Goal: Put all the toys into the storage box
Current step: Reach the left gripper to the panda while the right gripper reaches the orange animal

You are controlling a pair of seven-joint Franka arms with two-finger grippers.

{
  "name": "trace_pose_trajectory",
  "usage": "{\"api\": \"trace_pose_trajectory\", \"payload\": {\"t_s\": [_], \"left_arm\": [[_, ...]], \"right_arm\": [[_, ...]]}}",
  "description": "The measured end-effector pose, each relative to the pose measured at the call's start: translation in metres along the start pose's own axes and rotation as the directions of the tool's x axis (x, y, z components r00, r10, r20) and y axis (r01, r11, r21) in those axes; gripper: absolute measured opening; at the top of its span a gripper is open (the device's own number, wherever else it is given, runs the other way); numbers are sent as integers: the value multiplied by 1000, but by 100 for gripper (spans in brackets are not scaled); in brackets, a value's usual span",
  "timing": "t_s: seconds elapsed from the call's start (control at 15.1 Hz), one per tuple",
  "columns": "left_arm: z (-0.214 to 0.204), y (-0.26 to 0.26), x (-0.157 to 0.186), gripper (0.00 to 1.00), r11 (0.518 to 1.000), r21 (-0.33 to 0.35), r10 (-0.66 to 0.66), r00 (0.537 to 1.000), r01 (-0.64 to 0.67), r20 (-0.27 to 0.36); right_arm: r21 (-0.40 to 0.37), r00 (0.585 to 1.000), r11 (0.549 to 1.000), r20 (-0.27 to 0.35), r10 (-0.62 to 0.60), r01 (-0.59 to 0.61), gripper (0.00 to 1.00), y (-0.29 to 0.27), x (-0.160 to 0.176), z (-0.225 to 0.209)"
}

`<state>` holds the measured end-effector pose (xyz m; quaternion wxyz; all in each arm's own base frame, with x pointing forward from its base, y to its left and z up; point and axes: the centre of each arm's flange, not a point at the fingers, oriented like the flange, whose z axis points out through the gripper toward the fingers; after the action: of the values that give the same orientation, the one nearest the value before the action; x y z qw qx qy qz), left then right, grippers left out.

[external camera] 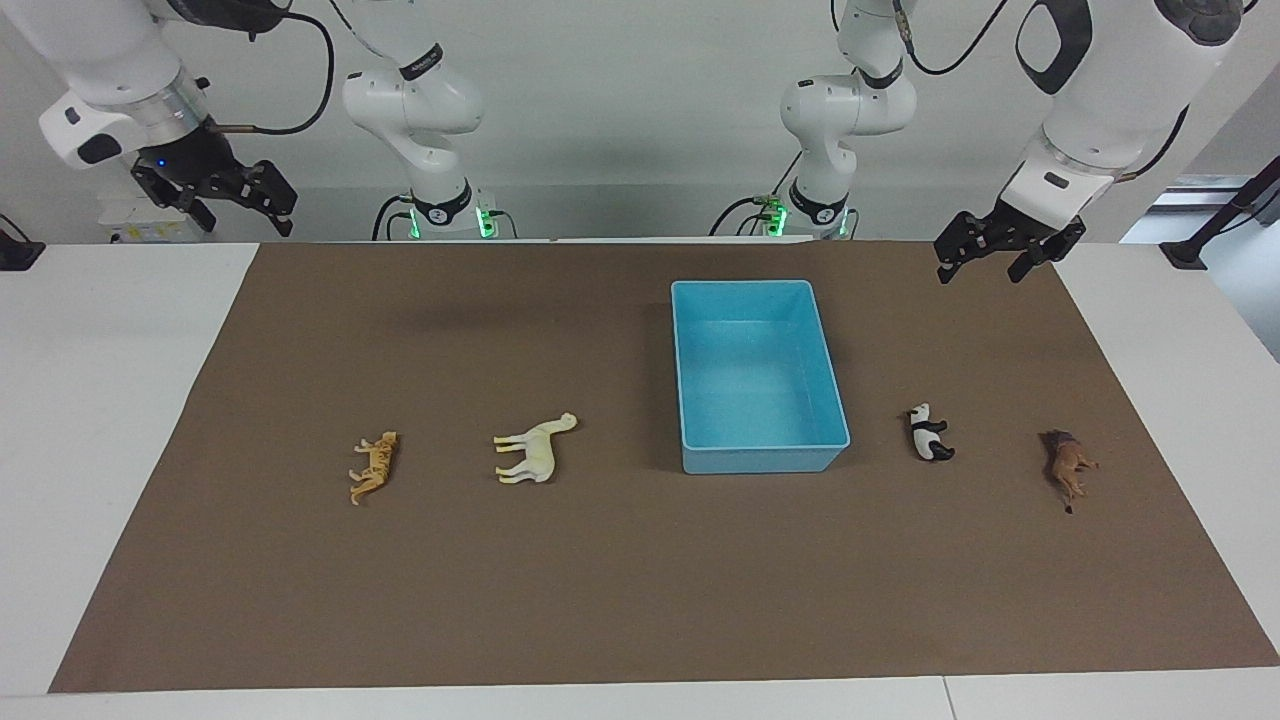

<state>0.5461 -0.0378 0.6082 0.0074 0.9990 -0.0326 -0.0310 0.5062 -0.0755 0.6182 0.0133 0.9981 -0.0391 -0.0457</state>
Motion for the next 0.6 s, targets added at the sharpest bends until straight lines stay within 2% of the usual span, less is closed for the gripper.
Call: {"api": "trace_pose_trajectory", "payload": {"t_s": [0.27,0.6], "left_arm": [[10,0,-2,100,1000,2,0,1000,0,-3],[49,-23,10,100,999,7,-37,997,37,-73]], "right_arm": [[-4,999,1000,-47,-4,3,100,-7,28,51],[-5,997,1000,-79,-22,22,100,-19,82,122]]}}
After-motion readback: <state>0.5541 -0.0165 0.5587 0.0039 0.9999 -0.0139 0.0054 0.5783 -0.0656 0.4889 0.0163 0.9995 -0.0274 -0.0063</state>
